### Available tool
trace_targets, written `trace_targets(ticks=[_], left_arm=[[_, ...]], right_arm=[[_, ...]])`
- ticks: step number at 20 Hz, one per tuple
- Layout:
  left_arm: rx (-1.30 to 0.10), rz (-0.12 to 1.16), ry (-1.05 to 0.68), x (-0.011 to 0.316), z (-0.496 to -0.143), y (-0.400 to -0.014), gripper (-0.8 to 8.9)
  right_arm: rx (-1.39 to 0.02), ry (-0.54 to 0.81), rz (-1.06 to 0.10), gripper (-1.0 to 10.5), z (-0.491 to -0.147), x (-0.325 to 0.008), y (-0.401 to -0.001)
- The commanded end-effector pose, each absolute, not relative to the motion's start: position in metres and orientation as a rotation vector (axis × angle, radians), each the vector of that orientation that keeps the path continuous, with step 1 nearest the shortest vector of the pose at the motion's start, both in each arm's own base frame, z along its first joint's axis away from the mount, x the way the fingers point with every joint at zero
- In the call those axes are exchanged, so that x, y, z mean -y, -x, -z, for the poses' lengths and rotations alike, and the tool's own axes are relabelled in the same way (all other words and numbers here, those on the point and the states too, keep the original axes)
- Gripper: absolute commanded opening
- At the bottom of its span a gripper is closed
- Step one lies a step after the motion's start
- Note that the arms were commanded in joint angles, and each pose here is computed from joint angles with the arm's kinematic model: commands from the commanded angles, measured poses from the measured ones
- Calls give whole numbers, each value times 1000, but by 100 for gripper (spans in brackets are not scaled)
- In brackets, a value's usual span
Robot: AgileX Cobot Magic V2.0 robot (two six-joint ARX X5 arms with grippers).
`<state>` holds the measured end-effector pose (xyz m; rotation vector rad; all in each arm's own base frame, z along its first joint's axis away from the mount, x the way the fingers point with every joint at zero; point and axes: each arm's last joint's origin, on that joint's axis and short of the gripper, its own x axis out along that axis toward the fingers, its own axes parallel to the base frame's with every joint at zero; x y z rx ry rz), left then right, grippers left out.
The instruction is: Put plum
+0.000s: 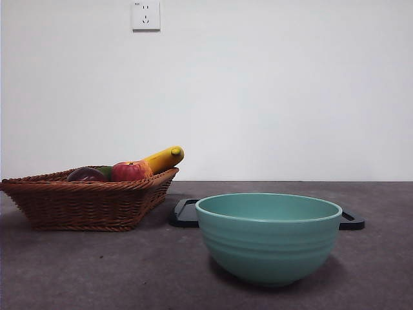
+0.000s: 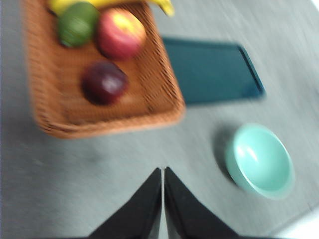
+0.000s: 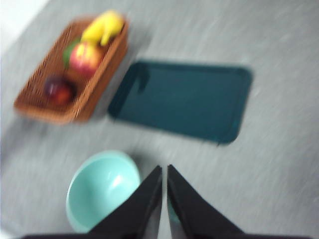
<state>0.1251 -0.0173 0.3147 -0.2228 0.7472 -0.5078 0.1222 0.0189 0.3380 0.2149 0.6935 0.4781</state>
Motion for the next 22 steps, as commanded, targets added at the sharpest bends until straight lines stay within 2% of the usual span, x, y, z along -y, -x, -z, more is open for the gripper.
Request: trace_targets(ticks=[1,7,15,16,19,21,22], left_arm=[[-766,575,150,22,-325,-130,8],[-861,670,88,33,-325,-132,8],[-857,672,86,33,-325,-132,24],[-857,672,87,33,-325,-132,70],[-848,669,92,33,-326,-133,388],[-842,667,96,33,-326,-134,475],[-842,667,96,33,-326,-134,475]], right_arm=[[-742,-143,-543,9,-343,-24,-128],[-852,-68,-662,8,-341,-39,-129],[-858,-59,-683,11,-340,-42,-128],[-858,-59,-683,40,-340,-42,-128],[-859,-60,-683,370,-340,-42,-128],[-859,-60,-683,427,-340,-42,-128],[-859,-60,-683,427,-340,-42,-128]])
